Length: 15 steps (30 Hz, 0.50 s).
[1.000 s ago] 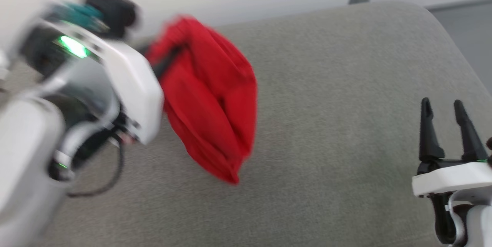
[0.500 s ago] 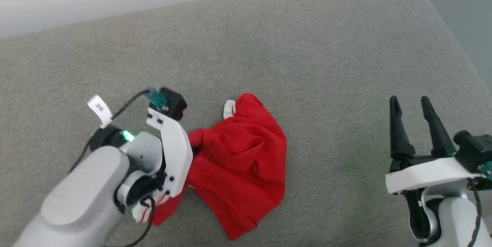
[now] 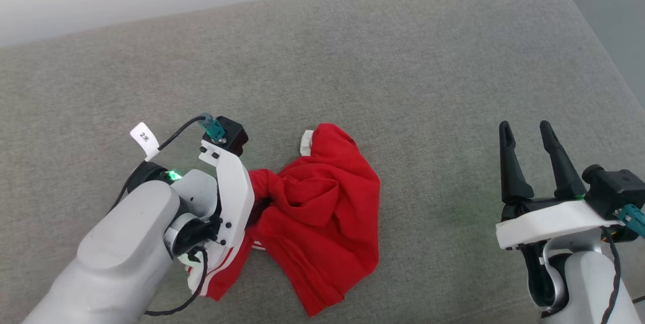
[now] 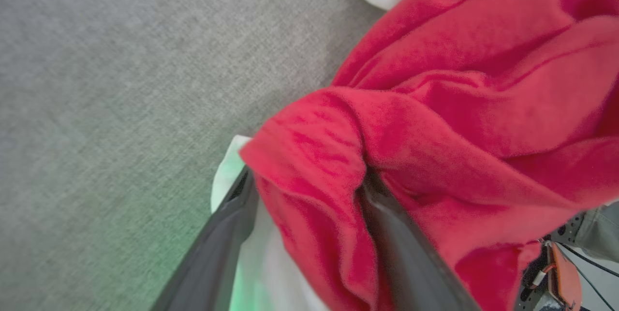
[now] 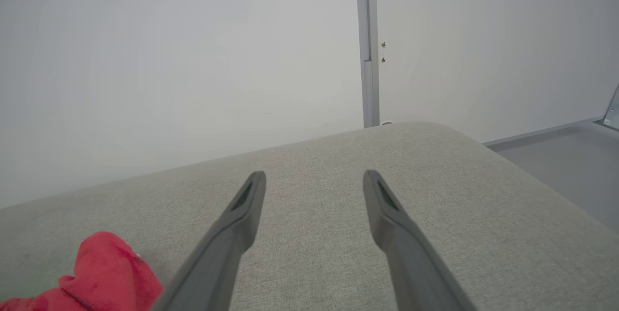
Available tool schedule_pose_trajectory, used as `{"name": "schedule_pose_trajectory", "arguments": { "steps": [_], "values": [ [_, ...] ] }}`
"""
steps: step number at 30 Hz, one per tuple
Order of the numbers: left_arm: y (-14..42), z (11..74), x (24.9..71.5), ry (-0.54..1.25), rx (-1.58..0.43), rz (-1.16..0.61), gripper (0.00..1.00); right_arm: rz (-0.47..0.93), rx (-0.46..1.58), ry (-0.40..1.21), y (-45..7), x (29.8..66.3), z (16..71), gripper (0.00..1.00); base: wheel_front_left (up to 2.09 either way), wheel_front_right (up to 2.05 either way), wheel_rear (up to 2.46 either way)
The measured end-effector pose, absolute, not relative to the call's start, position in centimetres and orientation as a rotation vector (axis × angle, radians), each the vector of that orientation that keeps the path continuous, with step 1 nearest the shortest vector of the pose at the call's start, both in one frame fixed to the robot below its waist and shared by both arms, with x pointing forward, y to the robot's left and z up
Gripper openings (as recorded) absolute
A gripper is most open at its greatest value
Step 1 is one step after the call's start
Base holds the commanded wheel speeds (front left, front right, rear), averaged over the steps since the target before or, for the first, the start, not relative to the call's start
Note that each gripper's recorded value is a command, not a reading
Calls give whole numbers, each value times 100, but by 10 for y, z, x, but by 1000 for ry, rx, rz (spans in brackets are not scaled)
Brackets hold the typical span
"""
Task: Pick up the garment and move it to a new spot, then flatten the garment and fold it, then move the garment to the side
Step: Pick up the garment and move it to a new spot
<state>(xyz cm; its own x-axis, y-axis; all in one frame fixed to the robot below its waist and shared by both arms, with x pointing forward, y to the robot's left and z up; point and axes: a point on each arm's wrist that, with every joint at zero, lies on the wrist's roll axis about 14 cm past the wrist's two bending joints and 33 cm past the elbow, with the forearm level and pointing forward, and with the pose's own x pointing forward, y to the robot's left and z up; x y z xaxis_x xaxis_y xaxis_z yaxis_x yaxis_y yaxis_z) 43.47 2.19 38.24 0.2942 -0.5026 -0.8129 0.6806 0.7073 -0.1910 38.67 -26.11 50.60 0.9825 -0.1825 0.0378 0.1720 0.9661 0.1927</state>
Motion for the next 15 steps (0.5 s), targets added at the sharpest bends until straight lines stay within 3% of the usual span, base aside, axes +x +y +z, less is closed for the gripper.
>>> {"name": "schedule_pose_trajectory", "arguments": {
  "steps": [15],
  "values": [
    [66,462,446,751,111,-680,100,-101,189,-83,-239,386,523,100,0,0,0]
  ]
}}
